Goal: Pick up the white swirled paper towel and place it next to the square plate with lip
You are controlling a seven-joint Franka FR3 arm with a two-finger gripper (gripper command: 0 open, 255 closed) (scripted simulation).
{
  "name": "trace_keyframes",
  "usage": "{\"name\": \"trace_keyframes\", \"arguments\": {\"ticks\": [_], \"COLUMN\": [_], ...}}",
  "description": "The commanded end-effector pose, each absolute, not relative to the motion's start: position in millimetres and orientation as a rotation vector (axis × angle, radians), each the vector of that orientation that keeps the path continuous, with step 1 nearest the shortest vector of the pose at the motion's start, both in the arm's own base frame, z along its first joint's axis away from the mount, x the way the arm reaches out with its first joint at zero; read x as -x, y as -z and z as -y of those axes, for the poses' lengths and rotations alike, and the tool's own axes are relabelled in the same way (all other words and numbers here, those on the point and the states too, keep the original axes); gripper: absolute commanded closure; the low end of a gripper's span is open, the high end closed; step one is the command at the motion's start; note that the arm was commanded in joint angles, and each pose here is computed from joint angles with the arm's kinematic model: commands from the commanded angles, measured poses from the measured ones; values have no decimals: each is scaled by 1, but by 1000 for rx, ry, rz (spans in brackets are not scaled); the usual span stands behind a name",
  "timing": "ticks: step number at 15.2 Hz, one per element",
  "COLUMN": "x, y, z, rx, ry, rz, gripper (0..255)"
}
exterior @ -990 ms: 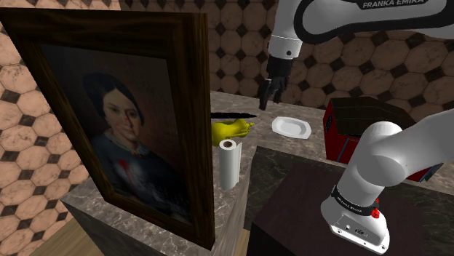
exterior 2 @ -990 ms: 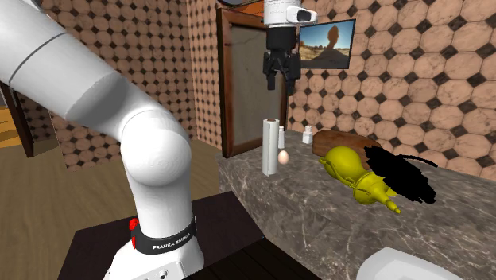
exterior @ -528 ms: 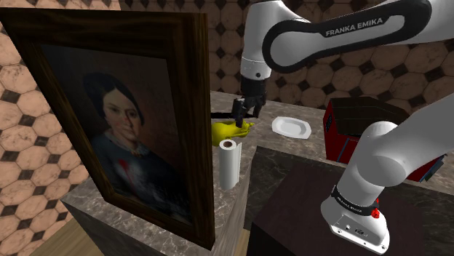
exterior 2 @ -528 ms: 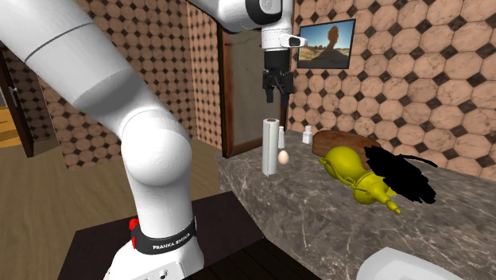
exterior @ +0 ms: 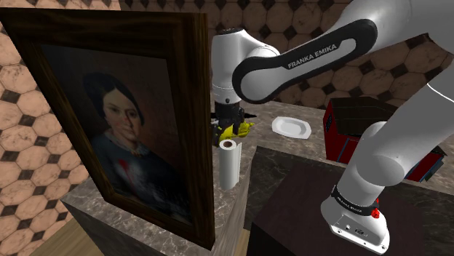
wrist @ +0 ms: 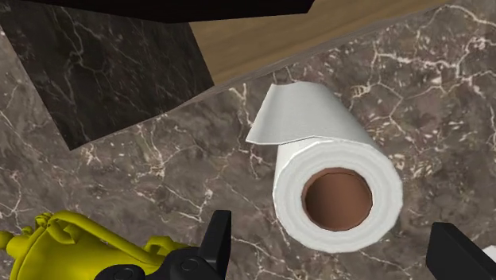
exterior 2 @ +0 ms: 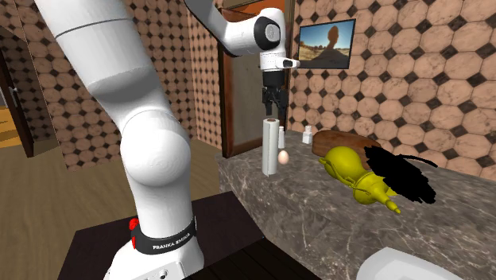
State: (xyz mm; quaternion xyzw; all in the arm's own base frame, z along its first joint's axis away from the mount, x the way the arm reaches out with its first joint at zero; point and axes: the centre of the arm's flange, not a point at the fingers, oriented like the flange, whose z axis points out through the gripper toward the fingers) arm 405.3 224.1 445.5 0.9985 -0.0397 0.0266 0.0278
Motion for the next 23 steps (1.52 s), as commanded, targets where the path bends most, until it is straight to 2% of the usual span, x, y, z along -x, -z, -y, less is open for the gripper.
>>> {"name": "trace_keyframes", "arguments": {"ticks": [1,7,14,15,23], "x": [-408,-410,-410,-410,-410], "y": [-434,-405,-405,-405,-405], "z": [-229,-227,-227,-227,-227], "rx": [-3080,-3080,-3080,-3080,-3080], "ry": [-83,-83,-83,-83,-83], "rz": [125,125,125,125,125], "gripper": [0,0,0,255,255]}}
